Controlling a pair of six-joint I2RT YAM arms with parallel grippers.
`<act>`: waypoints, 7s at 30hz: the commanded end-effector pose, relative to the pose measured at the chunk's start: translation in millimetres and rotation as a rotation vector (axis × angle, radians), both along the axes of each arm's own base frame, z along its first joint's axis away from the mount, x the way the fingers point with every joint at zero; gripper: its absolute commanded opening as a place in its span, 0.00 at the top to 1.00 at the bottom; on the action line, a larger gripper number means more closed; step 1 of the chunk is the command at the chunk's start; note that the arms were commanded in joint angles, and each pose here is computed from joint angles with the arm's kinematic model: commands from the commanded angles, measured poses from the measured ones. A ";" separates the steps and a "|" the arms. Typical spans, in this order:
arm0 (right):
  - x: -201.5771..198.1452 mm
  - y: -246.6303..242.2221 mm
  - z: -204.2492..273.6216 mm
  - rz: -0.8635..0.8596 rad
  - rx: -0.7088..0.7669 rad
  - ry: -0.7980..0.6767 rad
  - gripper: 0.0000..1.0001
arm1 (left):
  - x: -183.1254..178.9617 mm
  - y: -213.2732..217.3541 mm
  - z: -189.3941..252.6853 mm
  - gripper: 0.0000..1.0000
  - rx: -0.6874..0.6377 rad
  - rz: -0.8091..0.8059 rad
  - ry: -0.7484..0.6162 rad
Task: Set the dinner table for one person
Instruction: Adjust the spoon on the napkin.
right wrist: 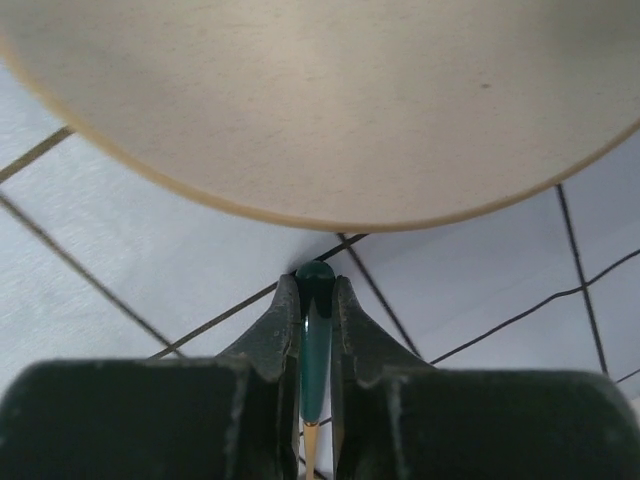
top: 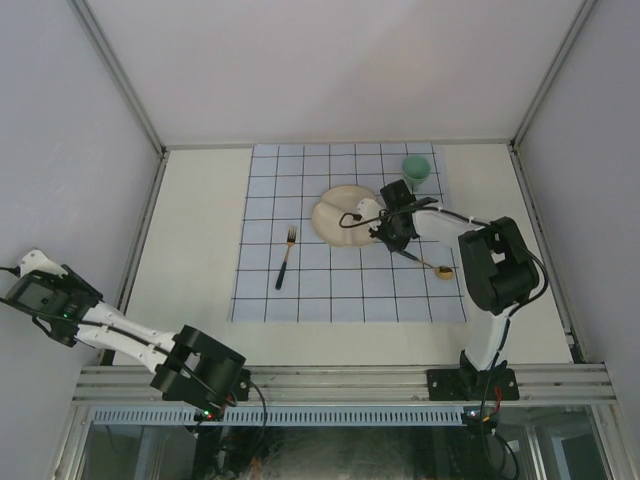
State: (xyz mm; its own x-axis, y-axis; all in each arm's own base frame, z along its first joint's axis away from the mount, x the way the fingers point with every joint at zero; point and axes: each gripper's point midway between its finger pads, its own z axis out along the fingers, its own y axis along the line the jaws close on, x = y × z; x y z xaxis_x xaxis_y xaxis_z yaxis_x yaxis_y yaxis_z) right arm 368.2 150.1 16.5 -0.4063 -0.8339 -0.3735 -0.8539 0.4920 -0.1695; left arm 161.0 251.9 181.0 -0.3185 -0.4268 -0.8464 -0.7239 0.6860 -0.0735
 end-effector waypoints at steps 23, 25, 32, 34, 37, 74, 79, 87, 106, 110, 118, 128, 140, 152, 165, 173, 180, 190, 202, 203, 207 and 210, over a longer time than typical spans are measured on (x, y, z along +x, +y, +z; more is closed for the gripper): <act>-236.9 69.9 26.6 0.739 -0.041 0.188 1.00 | 40.7 -11.1 17.6 0.58 0.028 -0.170 -0.003; -249.0 65.0 21.6 0.845 -0.093 0.192 1.00 | 40.9 -10.6 17.1 0.58 0.023 -0.168 -0.002; -230.3 40.0 4.2 1.119 -0.335 0.021 1.00 | 34.6 -9.9 22.9 0.58 0.049 -0.136 0.008; -225.2 34.7 5.3 1.202 -0.362 0.015 1.00 | 31.8 -8.8 22.8 0.58 0.058 -0.124 0.018; -226.9 25.0 12.9 1.382 -0.315 0.036 1.00 | 29.9 -8.1 22.2 0.58 0.060 -0.114 0.024; -110.3 86.7 168.2 -0.041 0.273 0.147 0.00 | 40.6 -2.8 28.6 0.57 0.053 -0.115 0.009; -138.1 66.1 109.8 -0.410 0.298 0.490 0.00 | 48.4 -7.3 34.4 0.57 0.063 -0.138 0.000; -142.5 66.3 92.2 -0.690 0.330 0.547 0.00 | 43.0 -14.8 52.7 0.57 0.119 -0.131 -0.012; -128.3 60.1 83.3 -0.750 0.588 0.723 0.00 | 53.7 -14.3 55.7 0.57 0.119 -0.153 -0.012; -121.4 47.4 70.4 -0.874 0.406 0.673 0.00 | 56.6 -14.4 54.9 0.57 0.121 -0.154 -0.011; -119.0 58.6 83.2 -0.837 0.420 0.569 0.00 | 55.7 -12.5 58.6 0.57 0.142 -0.143 -0.003; -131.6 58.6 69.0 -0.867 0.335 0.577 0.17 | 54.6 -11.2 58.6 0.57 0.149 -0.135 0.005; -127.7 48.0 43.0 -0.924 0.257 0.605 0.02 | 60.8 -3.3 51.8 0.57 0.143 -0.134 0.017; -122.0 35.3 16.2 -0.994 0.185 0.650 0.31 | 58.7 7.9 53.3 0.57 0.174 -0.102 0.039; -119.6 30.8 7.0 -1.009 0.150 0.645 0.81 | 61.8 12.4 53.9 0.57 0.169 -0.096 0.036; -116.7 26.9 11.4 -1.005 0.144 0.605 0.97 | 61.2 12.5 49.7 0.57 0.168 -0.099 0.045; -104.8 8.5 35.7 -1.018 0.183 0.496 1.00 | 62.4 11.9 47.9 0.57 0.167 -0.107 0.045; -106.3 -34.6 27.4 -1.077 0.135 0.442 1.00 | 67.2 1.8 55.4 0.57 0.161 -0.148 0.006; -79.4 -41.9 29.7 -1.016 0.143 0.381 1.00 | 65.0 -6.0 56.6 0.57 0.163 -0.171 0.004; -77.5 -43.6 27.4 -1.009 0.136 0.378 1.00 | 64.6 -6.7 56.7 0.57 0.164 -0.171 0.004; -69.1 -49.2 23.0 -0.992 0.112 0.354 1.00 | 64.4 -9.3 56.9 0.57 0.163 -0.174 -0.003; -63.0 -51.7 22.0 -0.987 0.100 0.336 1.00 | 63.2 -10.0 57.5 0.57 0.163 -0.173 -0.002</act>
State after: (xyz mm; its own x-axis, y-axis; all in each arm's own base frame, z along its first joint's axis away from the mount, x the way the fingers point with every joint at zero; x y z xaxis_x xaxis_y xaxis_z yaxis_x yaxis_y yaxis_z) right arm 280.1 102.9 30.8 -0.9963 -0.0099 -0.0850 -0.0194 0.9936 0.1117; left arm 217.7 243.4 205.6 -0.4197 -0.2961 -0.8580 -0.6153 0.7877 0.0291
